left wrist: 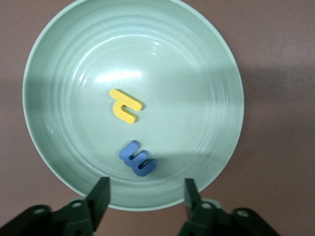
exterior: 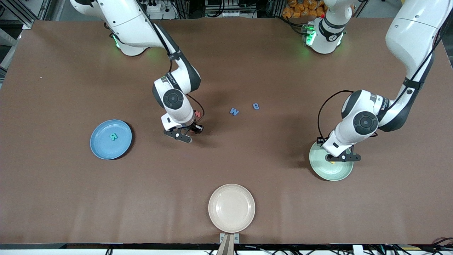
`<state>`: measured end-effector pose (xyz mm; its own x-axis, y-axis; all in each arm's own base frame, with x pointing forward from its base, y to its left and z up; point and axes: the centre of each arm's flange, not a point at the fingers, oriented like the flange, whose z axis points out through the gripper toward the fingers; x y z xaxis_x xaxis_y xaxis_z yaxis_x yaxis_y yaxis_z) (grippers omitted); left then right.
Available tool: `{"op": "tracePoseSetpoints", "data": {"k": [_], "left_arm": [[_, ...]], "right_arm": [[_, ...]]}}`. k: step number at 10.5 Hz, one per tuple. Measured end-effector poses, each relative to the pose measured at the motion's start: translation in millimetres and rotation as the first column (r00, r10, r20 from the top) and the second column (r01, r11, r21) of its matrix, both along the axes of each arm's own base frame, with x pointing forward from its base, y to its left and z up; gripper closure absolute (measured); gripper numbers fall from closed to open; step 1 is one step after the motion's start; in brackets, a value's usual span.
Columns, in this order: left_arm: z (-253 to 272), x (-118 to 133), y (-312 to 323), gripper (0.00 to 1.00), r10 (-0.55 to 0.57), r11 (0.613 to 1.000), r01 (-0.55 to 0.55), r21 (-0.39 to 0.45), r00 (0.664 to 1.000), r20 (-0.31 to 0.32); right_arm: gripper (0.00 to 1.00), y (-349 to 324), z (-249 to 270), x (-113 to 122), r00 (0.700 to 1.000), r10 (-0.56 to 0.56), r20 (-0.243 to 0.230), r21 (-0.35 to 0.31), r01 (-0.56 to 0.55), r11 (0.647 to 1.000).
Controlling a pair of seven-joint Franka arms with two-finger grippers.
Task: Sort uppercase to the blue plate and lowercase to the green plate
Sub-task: 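Drop pink o on the blue plate while the left gripper reaches blue a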
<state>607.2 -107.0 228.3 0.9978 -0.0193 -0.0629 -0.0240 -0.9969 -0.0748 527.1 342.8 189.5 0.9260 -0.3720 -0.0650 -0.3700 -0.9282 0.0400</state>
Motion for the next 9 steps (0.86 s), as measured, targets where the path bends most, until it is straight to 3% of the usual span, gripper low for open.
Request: {"op": "tracePoseSetpoints", "data": {"k": [2, 5, 9], "left_arm": [[6, -3, -21, 0.01, 0.039, 0.999, -0.039, -0.028, 0.999, 0.003], [23, -23, -96, 0.00, 0.155, 0.986, -0.155, -0.059, 0.988, 0.004], [26, -77, -208, 0.00, 0.287, 0.957, -0.286, -0.050, 0.958, -0.001]], "right_arm": [[0.57, -25, 34, 37, 0.996, -0.004, -0.086, -0.019, 0.003, 1.000], [0.57, -93, 64, 70, 0.985, 0.019, -0.172, -0.014, -0.022, 1.000], [0.57, -271, 61, 103, 0.964, 0.122, -0.237, 0.016, -0.121, 0.992]]}}
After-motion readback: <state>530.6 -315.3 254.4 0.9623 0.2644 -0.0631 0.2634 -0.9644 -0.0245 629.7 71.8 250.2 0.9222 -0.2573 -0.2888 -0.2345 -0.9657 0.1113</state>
